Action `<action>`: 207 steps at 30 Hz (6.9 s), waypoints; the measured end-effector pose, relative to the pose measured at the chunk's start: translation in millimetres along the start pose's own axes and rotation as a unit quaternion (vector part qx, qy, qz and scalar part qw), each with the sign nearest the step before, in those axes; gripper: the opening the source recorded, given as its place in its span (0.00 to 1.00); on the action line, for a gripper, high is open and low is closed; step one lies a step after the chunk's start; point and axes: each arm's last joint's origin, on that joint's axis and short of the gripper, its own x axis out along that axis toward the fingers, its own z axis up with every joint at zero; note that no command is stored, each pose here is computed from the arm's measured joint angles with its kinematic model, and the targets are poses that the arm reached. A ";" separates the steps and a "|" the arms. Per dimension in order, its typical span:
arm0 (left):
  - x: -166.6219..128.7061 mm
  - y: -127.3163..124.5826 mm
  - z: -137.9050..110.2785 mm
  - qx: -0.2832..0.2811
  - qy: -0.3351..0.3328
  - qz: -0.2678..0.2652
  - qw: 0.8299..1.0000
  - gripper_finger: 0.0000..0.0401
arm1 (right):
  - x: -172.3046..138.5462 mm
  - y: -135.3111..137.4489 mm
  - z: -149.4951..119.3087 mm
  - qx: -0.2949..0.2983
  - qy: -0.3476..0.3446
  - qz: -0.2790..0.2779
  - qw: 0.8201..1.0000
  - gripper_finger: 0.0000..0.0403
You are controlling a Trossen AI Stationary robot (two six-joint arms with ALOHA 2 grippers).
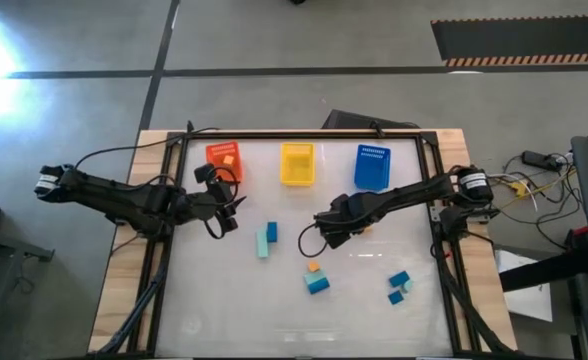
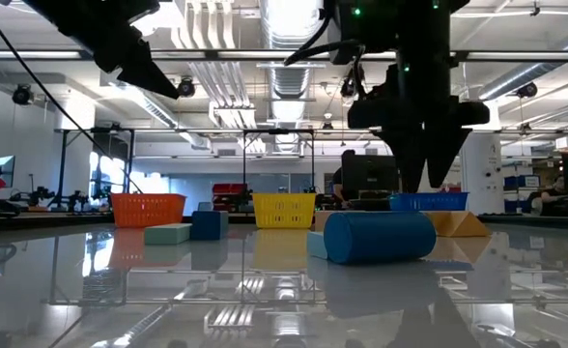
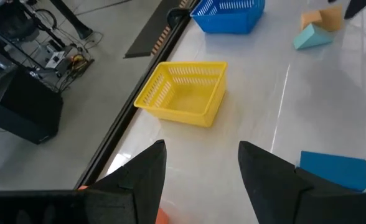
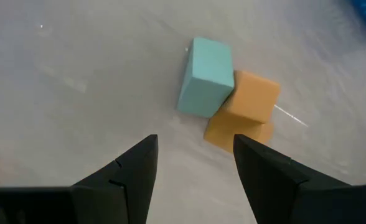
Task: Sort & place blocks by color
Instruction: Put the light blue block into the yellow bin, then put the blue block into the blue bin
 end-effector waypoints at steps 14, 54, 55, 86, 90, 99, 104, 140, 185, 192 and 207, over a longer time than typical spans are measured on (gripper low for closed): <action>0.2 -0.1 -0.4 0.004 0.001 0.001 1.000 0.46 | 20.6 0.5 14.5 0.007 -0.033 -0.009 0.999 0.50; 0.5 -0.3 -0.5 0.002 0.001 0.002 1.000 0.46 | 43.1 13.8 17.3 -0.017 -0.051 0.025 0.998 0.30; 0.4 -0.2 -0.5 0.002 0.001 0.002 1.000 0.46 | 41.4 14.4 18.3 -0.020 -0.053 0.028 0.998 0.30; 0.4 -0.1 -0.5 0.003 0.001 0.002 1.000 0.46 | 9.8 -1.0 185.9 -0.033 -0.355 0.160 0.920 0.30; 0.4 -0.1 -0.6 0.003 0.001 0.002 1.000 0.46 | 33.6 -0.7 191.7 -0.026 -0.343 0.135 0.929 0.33; 0.4 -0.2 -0.6 0.003 0.001 0.002 1.000 0.46 | 39.4 1.5 192.8 -0.022 -0.343 0.128 0.930 0.39; 0.4 -0.1 -0.6 0.003 0.001 0.002 1.000 0.46 | 35.2 -0.3 193.4 -0.014 -0.347 0.132 0.928 0.39; 23.5 -25.5 1.6 -0.163 0.025 -0.067 0.984 0.46 | -45.0 56.4 1.6 -0.330 -0.219 0.077 0.915 0.25; 108.0 -105.0 29.3 -0.440 0.302 0.039 0.845 0.54 | -88.7 -102.1 -56.3 -0.231 -0.542 0.135 0.797 0.15; 121.2 -115.2 19.9 -0.435 0.299 0.049 0.848 0.55 | -89.4 -102.1 -56.2 -0.238 -0.548 0.132 0.791 0.15; 150.7 -139.5 1.8 -0.405 0.325 0.076 0.851 0.55 | -91.0 -99.3 -55.0 -0.233 -0.556 0.137 0.786 0.15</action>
